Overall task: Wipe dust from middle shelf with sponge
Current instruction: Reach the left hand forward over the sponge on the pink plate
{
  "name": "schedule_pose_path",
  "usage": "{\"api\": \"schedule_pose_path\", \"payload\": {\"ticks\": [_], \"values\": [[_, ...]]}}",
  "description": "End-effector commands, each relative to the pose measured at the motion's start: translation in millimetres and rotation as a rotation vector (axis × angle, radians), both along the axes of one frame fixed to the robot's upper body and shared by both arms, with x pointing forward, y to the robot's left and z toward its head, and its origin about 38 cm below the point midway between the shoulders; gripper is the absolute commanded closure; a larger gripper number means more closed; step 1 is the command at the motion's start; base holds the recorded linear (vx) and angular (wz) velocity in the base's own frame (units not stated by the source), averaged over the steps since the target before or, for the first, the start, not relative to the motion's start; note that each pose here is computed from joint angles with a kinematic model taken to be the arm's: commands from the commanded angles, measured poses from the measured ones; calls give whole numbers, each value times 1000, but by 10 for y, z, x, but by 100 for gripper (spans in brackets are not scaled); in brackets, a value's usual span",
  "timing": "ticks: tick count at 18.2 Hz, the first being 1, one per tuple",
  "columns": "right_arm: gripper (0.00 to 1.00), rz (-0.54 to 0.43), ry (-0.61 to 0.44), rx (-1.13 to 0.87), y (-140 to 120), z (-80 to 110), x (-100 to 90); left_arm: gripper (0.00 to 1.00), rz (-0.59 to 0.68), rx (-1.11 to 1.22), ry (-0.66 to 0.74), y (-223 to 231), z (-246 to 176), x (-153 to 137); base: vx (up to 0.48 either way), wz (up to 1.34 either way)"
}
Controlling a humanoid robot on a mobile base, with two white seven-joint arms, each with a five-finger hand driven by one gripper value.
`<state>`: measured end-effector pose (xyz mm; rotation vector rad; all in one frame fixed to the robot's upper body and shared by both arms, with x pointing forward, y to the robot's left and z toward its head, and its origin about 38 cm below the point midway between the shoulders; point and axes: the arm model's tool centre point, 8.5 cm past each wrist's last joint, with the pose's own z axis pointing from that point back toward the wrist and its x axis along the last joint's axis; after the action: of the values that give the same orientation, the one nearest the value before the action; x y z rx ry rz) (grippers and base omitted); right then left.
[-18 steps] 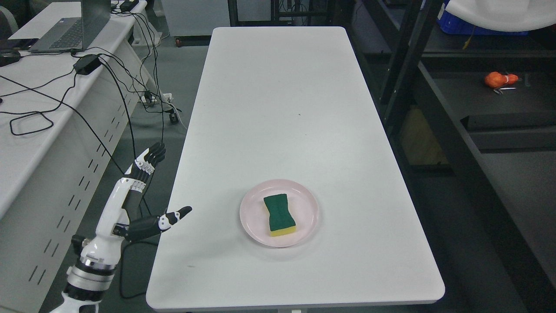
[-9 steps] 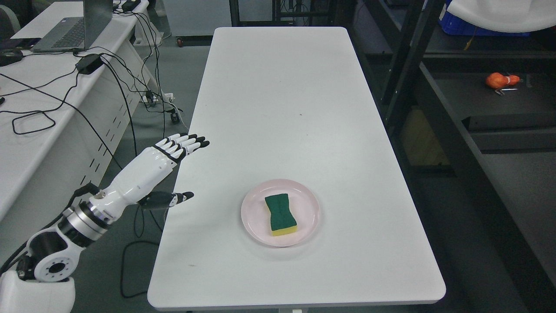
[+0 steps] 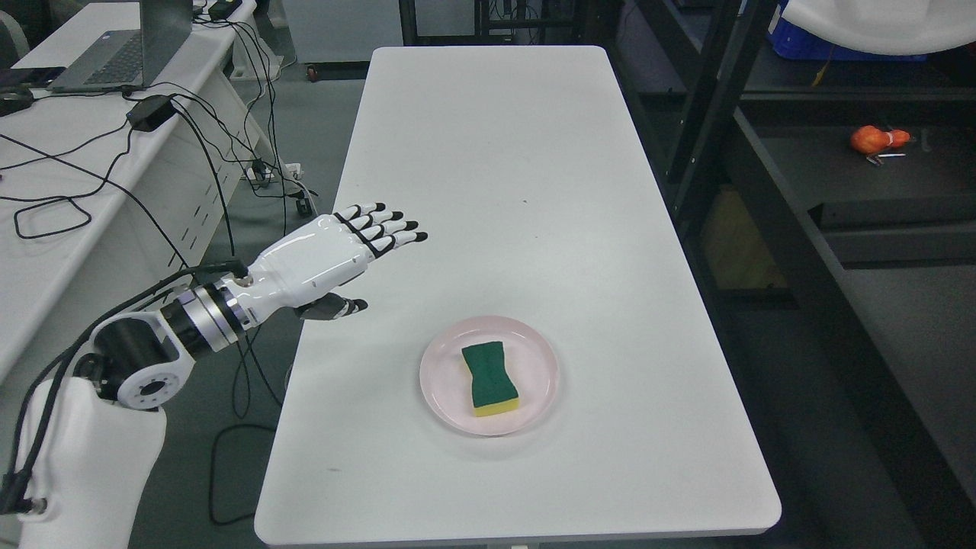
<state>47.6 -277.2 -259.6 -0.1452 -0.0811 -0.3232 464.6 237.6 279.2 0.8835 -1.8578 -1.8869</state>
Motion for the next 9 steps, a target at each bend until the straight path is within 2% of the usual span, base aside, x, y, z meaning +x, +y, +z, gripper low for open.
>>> {"api": "schedule_pose_path", "payload": {"ticks": [1,4,9], "values": [[0,-5,52,2,-102,8,-16,6,-207,156,101,-973,-492,-49,0,0],[0,-5,52,2,-102,8,-16,6,-224,172,121,-1164,-623,-67,0,0],[0,-5,52,2,-102,8,-16,6,-322,200,144,-1550,-783,-231,0,0]]}}
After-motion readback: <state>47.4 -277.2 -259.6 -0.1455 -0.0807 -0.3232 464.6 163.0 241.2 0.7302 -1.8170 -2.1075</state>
